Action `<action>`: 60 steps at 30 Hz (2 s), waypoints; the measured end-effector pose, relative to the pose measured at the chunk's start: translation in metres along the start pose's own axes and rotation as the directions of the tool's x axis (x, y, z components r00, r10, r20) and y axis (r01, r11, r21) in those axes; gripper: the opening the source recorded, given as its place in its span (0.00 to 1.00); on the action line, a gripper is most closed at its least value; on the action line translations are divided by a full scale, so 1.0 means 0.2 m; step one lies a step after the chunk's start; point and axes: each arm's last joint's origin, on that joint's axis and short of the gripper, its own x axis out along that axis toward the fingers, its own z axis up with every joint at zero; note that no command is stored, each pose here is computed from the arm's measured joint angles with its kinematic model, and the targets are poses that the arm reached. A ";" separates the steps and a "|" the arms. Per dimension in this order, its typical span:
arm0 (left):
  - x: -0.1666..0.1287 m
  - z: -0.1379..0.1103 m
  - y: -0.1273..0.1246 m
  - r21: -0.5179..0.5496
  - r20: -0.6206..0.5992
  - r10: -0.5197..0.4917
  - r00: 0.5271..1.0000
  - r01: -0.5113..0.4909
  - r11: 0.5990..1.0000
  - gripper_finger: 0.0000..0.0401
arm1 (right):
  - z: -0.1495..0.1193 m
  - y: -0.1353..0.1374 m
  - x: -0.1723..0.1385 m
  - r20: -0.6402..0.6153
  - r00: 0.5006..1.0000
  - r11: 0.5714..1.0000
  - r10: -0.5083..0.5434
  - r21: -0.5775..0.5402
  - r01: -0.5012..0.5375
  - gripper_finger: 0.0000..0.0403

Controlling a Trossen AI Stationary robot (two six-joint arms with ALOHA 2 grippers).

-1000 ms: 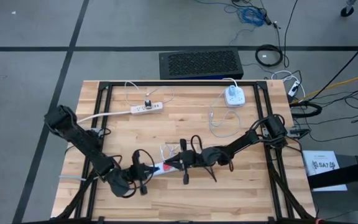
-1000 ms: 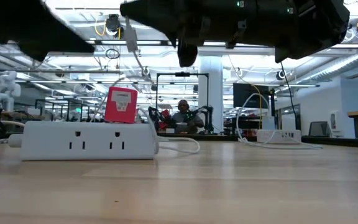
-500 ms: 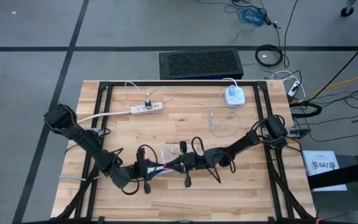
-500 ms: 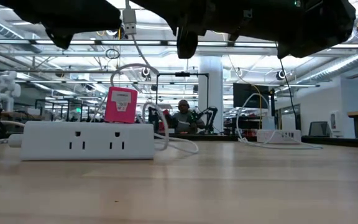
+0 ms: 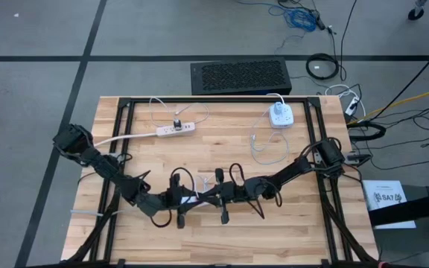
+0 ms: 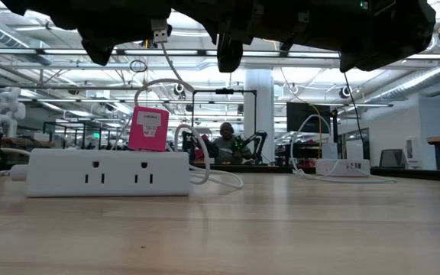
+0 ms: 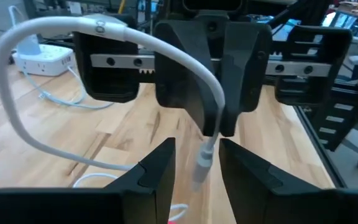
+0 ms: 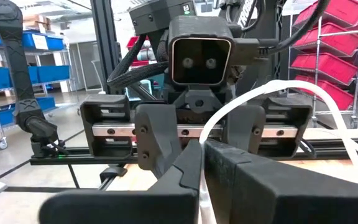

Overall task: Insert USB
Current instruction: Insert the white cable charger into the pink charger adapter

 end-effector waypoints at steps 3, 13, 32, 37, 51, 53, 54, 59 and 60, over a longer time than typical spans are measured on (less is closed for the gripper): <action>0.01 0.00 0.01 -0.005 -0.006 -0.012 1.000 0.012 1.000 0.32 | 0.00 0.00 0.00 0.000 1.000 1.000 0.000 0.000 0.000 0.00; 0.02 0.00 0.02 -0.003 -0.006 -0.003 1.000 0.003 1.000 0.06 | -0.01 0.00 0.00 -0.010 1.000 1.000 -0.011 -0.003 0.011 0.00; 0.04 -0.13 0.04 0.091 -0.141 0.080 0.987 -0.067 0.994 0.06 | -0.03 0.00 -0.04 -0.334 0.942 0.998 -0.033 0.032 0.046 0.13; 0.05 -0.17 0.03 0.074 -0.153 0.078 0.985 -0.067 0.995 0.06 | -0.03 0.00 -0.05 -0.345 0.938 0.998 -0.037 0.028 0.049 0.13; 0.07 -0.19 0.03 0.054 -0.157 0.091 0.983 -0.084 0.995 0.06 | -0.03 0.00 -0.04 -0.342 0.939 0.998 -0.038 0.025 0.049 0.14; 0.08 -0.21 0.03 0.051 -0.153 0.096 0.984 -0.089 0.995 0.06 | -0.03 0.00 -0.04 -0.341 0.939 0.998 -0.040 0.024 0.051 0.14; 0.09 -0.21 0.03 0.047 -0.148 0.098 0.984 -0.092 0.995 0.06 | -0.03 0.00 -0.04 -0.341 0.939 0.998 -0.040 0.023 0.051 0.14; 0.10 -0.22 0.03 0.048 -0.146 0.103 0.984 -0.097 0.994 0.06 | -0.03 0.00 -0.04 -0.341 0.939 0.998 -0.041 0.023 0.052 0.14; 0.10 -0.22 0.03 0.048 -0.146 0.103 0.984 -0.097 0.994 0.06 | -0.03 0.00 -0.04 -0.342 0.939 0.998 -0.041 0.023 0.052 0.14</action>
